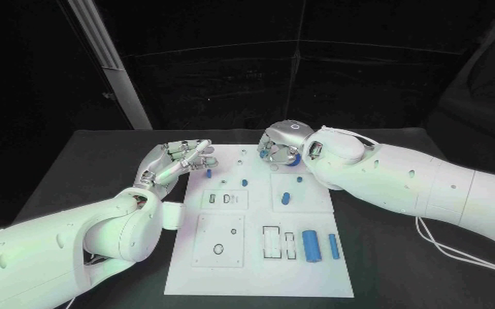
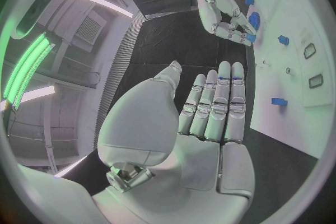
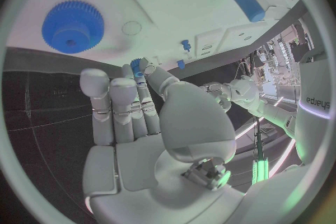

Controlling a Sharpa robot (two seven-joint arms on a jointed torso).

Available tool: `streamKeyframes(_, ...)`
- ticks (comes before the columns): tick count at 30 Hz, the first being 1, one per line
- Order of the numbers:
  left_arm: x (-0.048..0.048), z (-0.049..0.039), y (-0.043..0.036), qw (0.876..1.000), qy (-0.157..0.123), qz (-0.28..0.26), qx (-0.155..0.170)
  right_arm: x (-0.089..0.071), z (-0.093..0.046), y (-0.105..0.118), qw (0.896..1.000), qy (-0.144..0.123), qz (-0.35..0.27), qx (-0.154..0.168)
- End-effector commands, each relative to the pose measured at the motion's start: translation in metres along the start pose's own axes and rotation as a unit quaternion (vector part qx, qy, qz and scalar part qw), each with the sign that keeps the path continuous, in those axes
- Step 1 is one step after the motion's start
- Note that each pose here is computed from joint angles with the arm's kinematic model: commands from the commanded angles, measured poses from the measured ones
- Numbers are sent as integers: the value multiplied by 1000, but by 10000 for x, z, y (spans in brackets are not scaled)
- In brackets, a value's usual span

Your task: Assemble the parts on the task board

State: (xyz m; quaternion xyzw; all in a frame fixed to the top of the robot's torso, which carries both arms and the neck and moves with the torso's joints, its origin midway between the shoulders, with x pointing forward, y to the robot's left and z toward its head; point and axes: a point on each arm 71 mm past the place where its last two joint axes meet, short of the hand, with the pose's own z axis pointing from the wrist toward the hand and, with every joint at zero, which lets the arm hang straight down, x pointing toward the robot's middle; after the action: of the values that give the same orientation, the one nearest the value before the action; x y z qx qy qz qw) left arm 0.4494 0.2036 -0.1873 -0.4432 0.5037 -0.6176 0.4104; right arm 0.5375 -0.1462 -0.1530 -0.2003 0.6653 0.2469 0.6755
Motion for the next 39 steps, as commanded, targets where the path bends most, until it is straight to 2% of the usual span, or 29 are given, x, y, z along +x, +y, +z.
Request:
streamKeyframes(1, 19, 10, -12, 1000, 9, -3, 2, -58, 59, -11, 999, -37, -3, 11)
streamKeyframes(8, 35, 27, -8, 1000, 12, -4, 1, -40, 224, 50, 999, -39, -1, 14)
streamKeyframes(15, 53, 46, -11, 1000, 15, -5, 1, 11, 344, 118, 1000, -20, 0, 12)
streamKeyframes(32, 62, 77, -49, 1000, 17, -4, 3, 43, 453, 249, 1000, -11, 2, -4)
streamKeyframes(39, 72, 83, -53, 1000, 18, -5, 4, 60, 492, 262, 1000, -7, 2, -2)
